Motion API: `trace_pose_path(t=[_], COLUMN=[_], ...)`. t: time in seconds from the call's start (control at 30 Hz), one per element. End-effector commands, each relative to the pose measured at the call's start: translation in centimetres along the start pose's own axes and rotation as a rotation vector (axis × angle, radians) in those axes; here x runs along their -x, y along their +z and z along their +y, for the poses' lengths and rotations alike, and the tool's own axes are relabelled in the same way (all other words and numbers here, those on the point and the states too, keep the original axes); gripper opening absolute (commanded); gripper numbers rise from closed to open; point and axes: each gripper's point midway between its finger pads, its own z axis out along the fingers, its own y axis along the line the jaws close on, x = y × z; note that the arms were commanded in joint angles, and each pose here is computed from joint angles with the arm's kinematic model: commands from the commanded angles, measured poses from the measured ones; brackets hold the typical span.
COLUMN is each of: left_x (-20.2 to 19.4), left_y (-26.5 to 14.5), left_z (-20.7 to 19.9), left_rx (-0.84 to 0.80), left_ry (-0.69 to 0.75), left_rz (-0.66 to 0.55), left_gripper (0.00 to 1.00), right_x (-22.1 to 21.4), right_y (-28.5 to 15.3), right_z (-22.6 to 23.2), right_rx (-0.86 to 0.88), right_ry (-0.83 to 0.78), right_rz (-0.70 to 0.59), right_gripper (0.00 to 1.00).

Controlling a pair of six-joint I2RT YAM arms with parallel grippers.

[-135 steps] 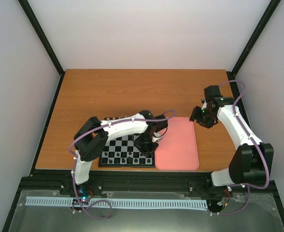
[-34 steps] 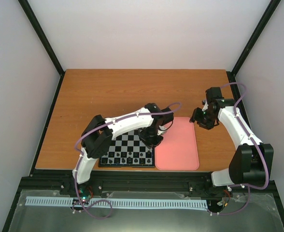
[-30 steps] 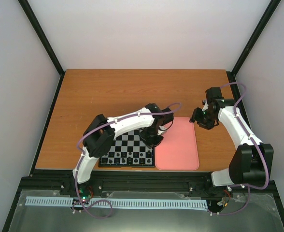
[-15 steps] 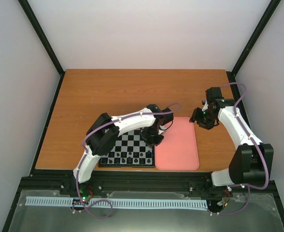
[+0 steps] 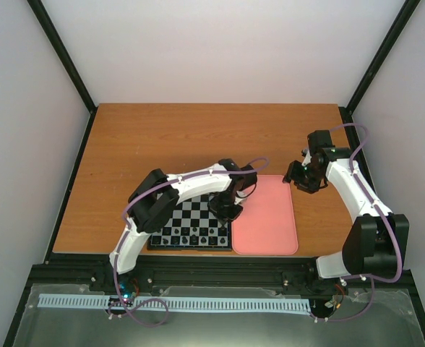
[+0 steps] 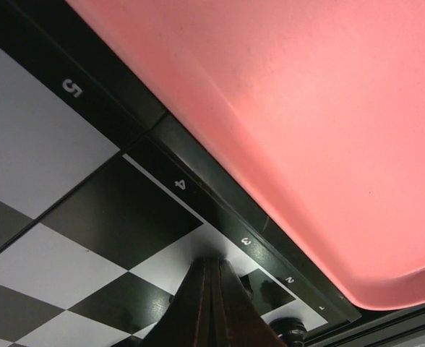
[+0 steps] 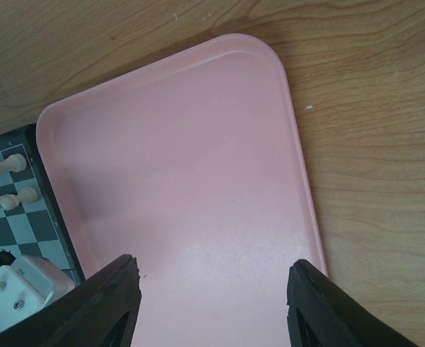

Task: Set up the chess pieces on the board
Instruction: Adjust the chess piece on the chessboard.

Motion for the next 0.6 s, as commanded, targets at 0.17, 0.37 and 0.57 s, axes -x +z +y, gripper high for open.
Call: trace_pose_path(t=[0.17, 0.37, 0.57], left_x=[-0.76, -0.94, -0.29], left_y=[-0.33, -0.48, -0.86], left_z=[-0.39, -0.53, -0.72], left_rx=[-0.055, -0.066, -0.067], left_ry=[-0.017, -0.016, -0.01], left_rz=[-0.007, -0.009, -0.029], left_gripper=[0.01, 0.01, 0.02], right_x=[0.34, 0.29, 0.31], right_y=[0.22, 0.26, 0.24], right_z=[-0.18, -0.15, -0.24], right_rx=[0.004, 0.007, 0.001], right_ry=[-0.001, -0.002, -0.004], right_rz=[-0.003, -0.001, -0.003], right_gripper=[0.56, 0.56, 0.56])
